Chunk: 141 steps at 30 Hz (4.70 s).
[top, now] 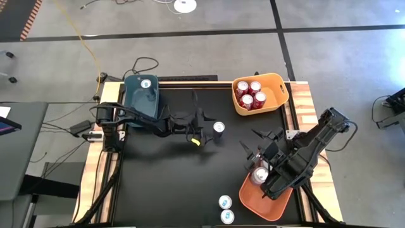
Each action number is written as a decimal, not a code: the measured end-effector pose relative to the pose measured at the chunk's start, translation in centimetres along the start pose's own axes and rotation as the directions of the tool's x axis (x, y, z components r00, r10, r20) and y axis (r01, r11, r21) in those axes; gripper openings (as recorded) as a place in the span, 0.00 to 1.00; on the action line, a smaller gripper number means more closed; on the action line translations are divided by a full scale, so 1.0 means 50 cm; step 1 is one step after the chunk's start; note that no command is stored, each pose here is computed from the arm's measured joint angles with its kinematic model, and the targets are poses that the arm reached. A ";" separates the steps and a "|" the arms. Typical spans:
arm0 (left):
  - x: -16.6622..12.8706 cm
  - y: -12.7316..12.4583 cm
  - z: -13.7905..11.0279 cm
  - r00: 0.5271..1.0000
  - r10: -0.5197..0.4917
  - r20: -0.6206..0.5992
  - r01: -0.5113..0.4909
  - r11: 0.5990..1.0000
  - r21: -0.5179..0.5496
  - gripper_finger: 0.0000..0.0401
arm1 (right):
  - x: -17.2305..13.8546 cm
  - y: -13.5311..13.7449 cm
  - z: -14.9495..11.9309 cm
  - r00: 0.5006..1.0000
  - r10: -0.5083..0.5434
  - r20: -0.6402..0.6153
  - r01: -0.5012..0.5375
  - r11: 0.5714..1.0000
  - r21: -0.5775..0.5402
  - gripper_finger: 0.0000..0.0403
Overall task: Sort soda cans
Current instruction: Put the top blue soda can into the blue bin
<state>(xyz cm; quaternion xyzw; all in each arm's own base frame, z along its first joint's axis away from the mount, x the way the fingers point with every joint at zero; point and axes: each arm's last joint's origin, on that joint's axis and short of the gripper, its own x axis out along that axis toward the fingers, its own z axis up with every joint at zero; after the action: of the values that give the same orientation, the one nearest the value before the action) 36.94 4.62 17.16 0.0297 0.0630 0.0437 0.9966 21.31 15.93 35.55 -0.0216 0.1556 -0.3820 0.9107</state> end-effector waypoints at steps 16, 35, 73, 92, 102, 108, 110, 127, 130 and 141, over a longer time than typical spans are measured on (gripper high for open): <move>0.029 0.013 -0.014 0.999 0.016 0.040 -0.014 0.999 -0.039 0.97 | -0.011 0.003 -0.003 1.000 0.023 0.001 -0.023 1.000 0.004 0.78; 0.044 0.018 -0.009 1.000 -0.016 -0.017 0.015 0.999 -0.036 0.62 | -0.010 0.004 -0.003 1.000 0.024 -0.004 -0.024 1.000 0.005 0.78; -0.456 0.169 0.124 0.537 0.844 -0.013 -0.842 0.535 -0.077 0.60 | -0.034 0.008 -0.008 0.998 0.068 0.017 -0.069 0.998 0.009 0.78; -0.503 0.166 0.140 0.349 0.937 0.003 -0.936 0.348 -0.049 0.60 | -0.034 0.008 -0.009 0.997 0.073 -0.005 -0.073 0.997 0.008 0.78; -0.510 0.168 0.126 0.204 0.977 -0.058 -0.976 0.197 -0.096 0.60 | -0.033 0.011 -0.010 0.997 0.072 -0.007 -0.072 0.997 -0.008 0.78; -0.514 0.169 0.101 0.062 0.989 -0.133 -0.998 0.061 -0.011 0.60 | -0.033 0.011 -0.010 0.997 0.072 -0.007 -0.072 0.997 -0.008 0.78; -0.515 0.169 0.099 0.045 0.989 -0.142 -0.999 0.040 -0.037 0.60 | -0.033 0.011 -0.010 0.997 0.072 -0.007 -0.072 0.997 -0.011 0.78; -0.510 0.196 -0.050 0.009 0.990 -0.138 -0.985 -0.015 -0.173 0.60 | -0.032 0.010 -0.010 0.998 0.067 -0.008 -0.068 0.997 -0.030 0.78; -0.514 0.202 -0.065 0.009 0.990 -0.139 -0.984 -0.016 -0.177 0.61 | -0.030 0.009 -0.010 0.998 0.064 -0.008 -0.064 0.997 -0.030 0.78; -0.507 0.229 -0.092 0.014 0.989 -0.147 -0.992 -0.004 -0.124 0.61 | -0.025 0.009 -0.008 0.998 0.055 -0.009 -0.055 0.998 -0.022 0.78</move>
<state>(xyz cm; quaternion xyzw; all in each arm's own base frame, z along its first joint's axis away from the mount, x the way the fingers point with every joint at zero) 10.34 13.96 16.46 -0.0310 0.0277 0.7368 0.6749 20.69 17.17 35.40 -0.0258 0.1642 -0.3551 0.9199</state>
